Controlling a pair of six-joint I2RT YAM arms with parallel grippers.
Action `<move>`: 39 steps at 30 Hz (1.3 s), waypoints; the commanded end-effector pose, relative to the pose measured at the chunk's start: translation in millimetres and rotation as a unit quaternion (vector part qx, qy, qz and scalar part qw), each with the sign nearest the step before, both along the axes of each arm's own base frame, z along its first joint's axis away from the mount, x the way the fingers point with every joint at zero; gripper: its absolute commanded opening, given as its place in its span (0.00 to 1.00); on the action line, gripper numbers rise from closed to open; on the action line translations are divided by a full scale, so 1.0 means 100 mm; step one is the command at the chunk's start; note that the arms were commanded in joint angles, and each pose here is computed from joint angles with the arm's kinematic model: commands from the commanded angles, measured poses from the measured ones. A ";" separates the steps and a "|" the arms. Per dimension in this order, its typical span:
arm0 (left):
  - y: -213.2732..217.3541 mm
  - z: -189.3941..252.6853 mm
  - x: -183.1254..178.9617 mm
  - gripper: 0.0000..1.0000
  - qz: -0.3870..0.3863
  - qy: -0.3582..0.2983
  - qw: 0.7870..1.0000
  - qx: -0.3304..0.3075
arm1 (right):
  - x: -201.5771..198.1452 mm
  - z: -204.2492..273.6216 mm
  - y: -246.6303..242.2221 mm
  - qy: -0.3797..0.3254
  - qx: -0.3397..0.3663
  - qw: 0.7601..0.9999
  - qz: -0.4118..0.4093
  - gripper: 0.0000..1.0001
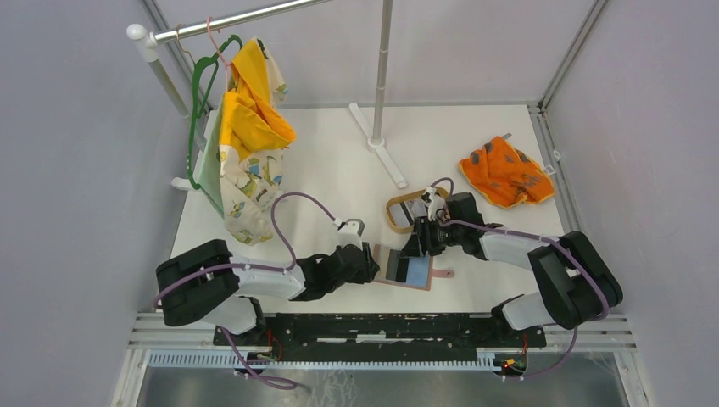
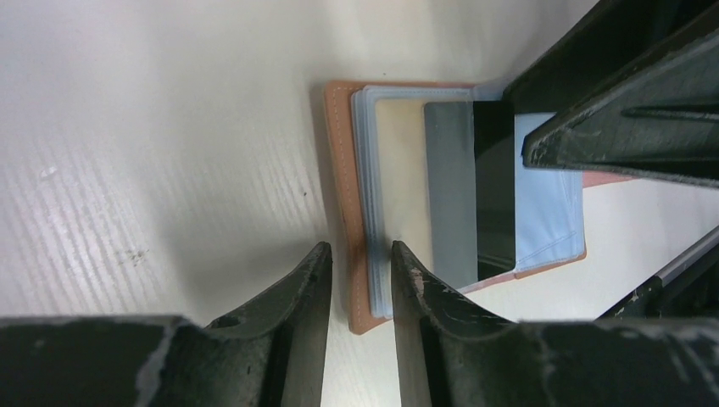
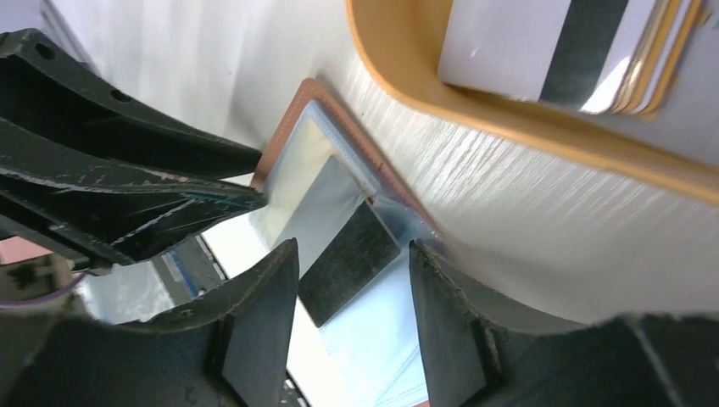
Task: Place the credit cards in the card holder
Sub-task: Insert the credit card into the card holder.
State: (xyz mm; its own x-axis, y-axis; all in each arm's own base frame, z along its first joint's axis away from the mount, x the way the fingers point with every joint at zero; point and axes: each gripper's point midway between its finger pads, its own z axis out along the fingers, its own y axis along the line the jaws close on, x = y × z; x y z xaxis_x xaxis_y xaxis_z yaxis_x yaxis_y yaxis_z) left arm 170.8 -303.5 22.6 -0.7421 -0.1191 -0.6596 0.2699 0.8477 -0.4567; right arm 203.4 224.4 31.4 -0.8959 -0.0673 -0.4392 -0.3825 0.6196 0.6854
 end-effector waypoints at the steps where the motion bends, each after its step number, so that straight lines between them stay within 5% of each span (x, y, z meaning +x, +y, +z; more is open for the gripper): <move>1: 0.12 -0.01 -0.08 0.39 -0.019 -0.004 1.000 0.021 | 0.26 0.01 -0.13 -0.071 -0.060 0.996 0.007 0.57; 5: 0.17 0.05 -0.11 0.39 -0.018 -0.005 1.000 0.006 | 0.40 0.17 -0.17 -0.146 -0.085 0.984 0.052 0.53; 10: 0.29 0.05 -0.11 0.31 -0.005 -0.011 1.000 0.011 | 0.23 0.44 -0.05 -0.303 -0.048 0.928 0.211 0.20; 18: 0.35 0.02 -0.01 0.23 0.002 -0.030 0.998 0.054 | -0.27 0.23 0.00 -0.481 -0.072 0.743 0.459 0.02; 20: 0.34 0.01 0.00 0.23 0.001 -0.032 0.998 0.062 | -0.26 0.12 -0.05 -0.482 -0.106 0.723 0.483 0.02; 27: 0.29 -0.05 0.02 0.23 -0.009 -0.031 0.997 0.077 | -0.21 -0.08 -0.14 -0.498 -0.172 0.670 0.524 0.02; 39: 0.04 -0.16 -0.04 0.23 -0.051 -0.015 0.997 0.063 | -0.10 -0.04 0.11 -0.508 -0.181 0.677 0.502 0.02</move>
State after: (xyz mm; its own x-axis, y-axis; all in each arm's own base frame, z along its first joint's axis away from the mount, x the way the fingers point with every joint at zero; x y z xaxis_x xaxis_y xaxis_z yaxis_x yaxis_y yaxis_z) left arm 175.6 -294.2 17.7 -0.7108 -0.0325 -0.7027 0.3153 0.8783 -0.3595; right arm 179.0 222.1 19.0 0.4406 -0.6840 -0.5814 -0.8956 -0.2903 -0.3371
